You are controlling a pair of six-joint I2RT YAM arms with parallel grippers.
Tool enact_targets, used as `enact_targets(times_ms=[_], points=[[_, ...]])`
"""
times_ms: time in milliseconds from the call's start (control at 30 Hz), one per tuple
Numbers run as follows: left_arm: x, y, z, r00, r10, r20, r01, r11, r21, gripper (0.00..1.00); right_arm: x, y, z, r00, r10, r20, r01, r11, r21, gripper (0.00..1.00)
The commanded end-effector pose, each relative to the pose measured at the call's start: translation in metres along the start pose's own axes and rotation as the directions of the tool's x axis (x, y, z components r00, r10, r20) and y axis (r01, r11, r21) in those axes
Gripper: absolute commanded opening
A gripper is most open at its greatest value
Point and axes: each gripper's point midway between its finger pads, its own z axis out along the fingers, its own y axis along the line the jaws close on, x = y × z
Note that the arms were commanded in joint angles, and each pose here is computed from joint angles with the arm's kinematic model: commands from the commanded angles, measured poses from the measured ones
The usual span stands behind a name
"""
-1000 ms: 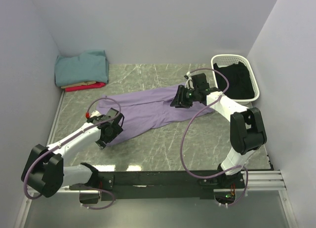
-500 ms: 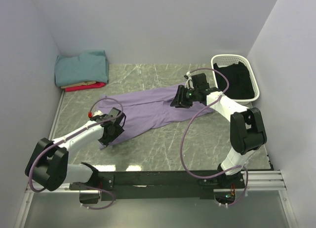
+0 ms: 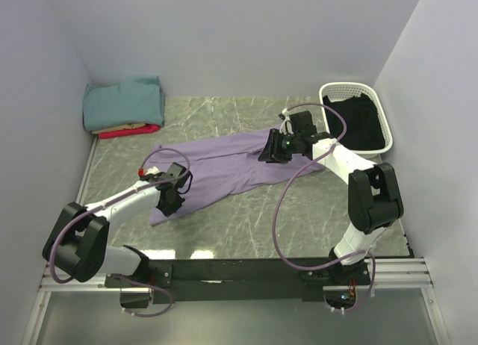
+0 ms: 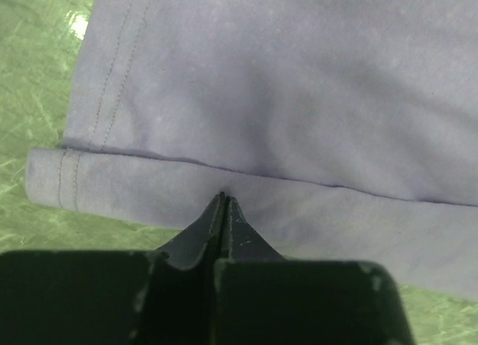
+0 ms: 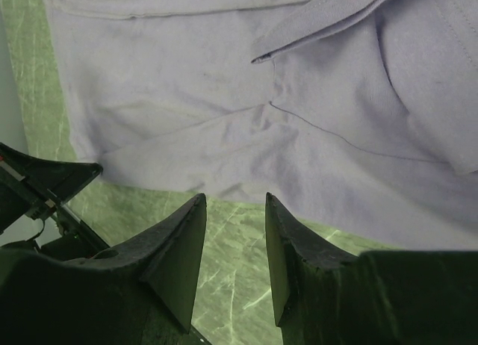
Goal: Fold and stack the t-shirts
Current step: Fold the tshirt
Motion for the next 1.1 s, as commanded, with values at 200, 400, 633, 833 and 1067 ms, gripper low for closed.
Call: enact_targets(times_ms=[200, 400, 633, 833, 1067], points=[[0.003, -0.009, 0.002, 1.000, 0.026, -0.013, -0.026, 0.999, 0.025, 0.26, -0.007, 0.005, -0.007, 0.999, -0.037, 0.032, 0.037, 0.999, 0.005, 0.45], [0.006, -0.007, 0.002, 0.999, 0.038, -0.016, -0.038, 0.999, 0.011, 0.65, -0.005, 0.002, -0.003, 0.999, -0.031, 0.020, 0.031, 1.000, 0.005, 0.45], [0.011, -0.010, 0.005, 0.999, 0.047, -0.027, -0.046, 0.999, 0.026, 0.47, -0.004, 0.002, -0.003, 0.999, -0.032, 0.019, 0.032, 0.999, 0.006, 0.45], [0.012, -0.010, 0.007, 0.997, 0.066, -0.031, -0.065, 0.998, 0.019, 0.01, -0.003, -0.003, -0.003, 0.999, -0.030, 0.020, 0.029, 0.999, 0.028, 0.45], [-0.015, -0.025, -0.028, 0.996, 0.084, 0.038, -0.086, 0.995, 0.051, 0.15, -0.008, -0.011, -0.011, 0.997, -0.050, 0.055, 0.045, 0.995, 0.090, 0.45]])
